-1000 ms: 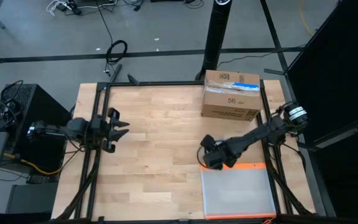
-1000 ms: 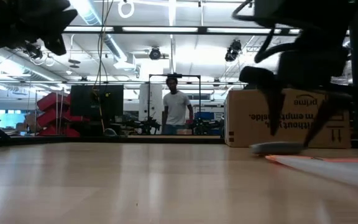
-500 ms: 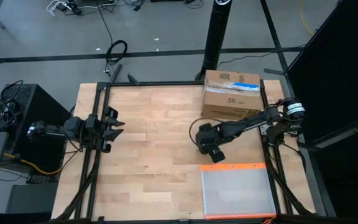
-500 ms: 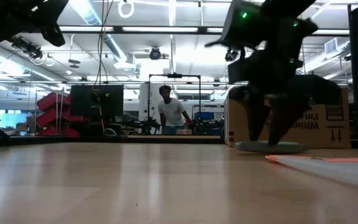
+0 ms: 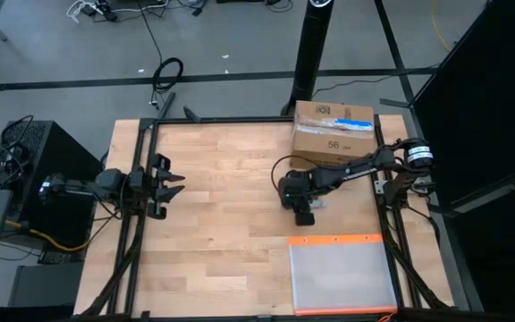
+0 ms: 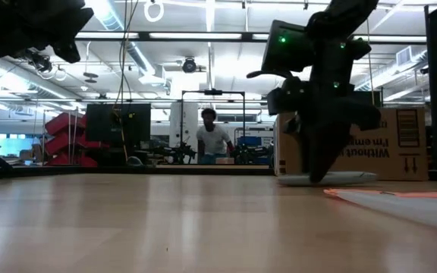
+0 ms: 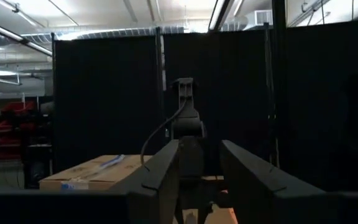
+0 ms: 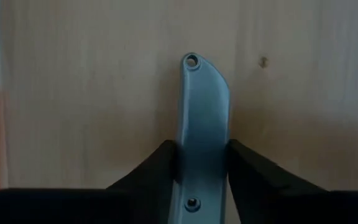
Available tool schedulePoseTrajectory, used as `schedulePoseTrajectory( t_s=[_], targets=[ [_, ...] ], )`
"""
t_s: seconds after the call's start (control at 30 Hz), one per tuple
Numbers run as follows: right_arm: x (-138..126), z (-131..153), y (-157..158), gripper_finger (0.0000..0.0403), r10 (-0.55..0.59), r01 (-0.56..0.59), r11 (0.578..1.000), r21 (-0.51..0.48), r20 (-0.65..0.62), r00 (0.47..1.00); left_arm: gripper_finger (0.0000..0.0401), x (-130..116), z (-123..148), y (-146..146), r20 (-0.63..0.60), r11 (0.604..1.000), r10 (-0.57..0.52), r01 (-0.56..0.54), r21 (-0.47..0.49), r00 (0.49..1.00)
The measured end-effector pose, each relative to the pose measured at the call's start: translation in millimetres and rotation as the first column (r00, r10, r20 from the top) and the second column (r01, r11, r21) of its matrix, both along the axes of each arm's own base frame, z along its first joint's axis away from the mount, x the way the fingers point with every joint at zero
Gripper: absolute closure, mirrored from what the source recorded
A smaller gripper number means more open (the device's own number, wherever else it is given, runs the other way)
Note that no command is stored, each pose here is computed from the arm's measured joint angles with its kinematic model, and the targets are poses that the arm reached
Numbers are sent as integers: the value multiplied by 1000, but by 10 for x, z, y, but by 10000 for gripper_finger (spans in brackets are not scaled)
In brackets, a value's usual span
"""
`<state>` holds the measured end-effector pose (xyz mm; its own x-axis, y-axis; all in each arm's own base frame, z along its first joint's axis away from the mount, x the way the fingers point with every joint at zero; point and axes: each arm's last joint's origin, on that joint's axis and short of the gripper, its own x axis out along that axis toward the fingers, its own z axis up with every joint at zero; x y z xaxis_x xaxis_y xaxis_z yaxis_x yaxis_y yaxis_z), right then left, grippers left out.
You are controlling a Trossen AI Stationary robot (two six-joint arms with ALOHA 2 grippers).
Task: Unpack boxes
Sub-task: Open the cardboard box using the cutter
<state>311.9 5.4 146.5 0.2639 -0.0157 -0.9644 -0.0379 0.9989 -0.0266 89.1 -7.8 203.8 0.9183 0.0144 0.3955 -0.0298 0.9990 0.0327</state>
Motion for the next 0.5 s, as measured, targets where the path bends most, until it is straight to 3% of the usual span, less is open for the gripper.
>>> schedulePoseTrajectory(
  t_s=[0.5],
  targets=[
    [88, -25, 43, 256, -122, 122, 992, 18, 36, 992, 290, 338, -120, 12, -259, 982, 149, -173, -74, 954]
  ],
)
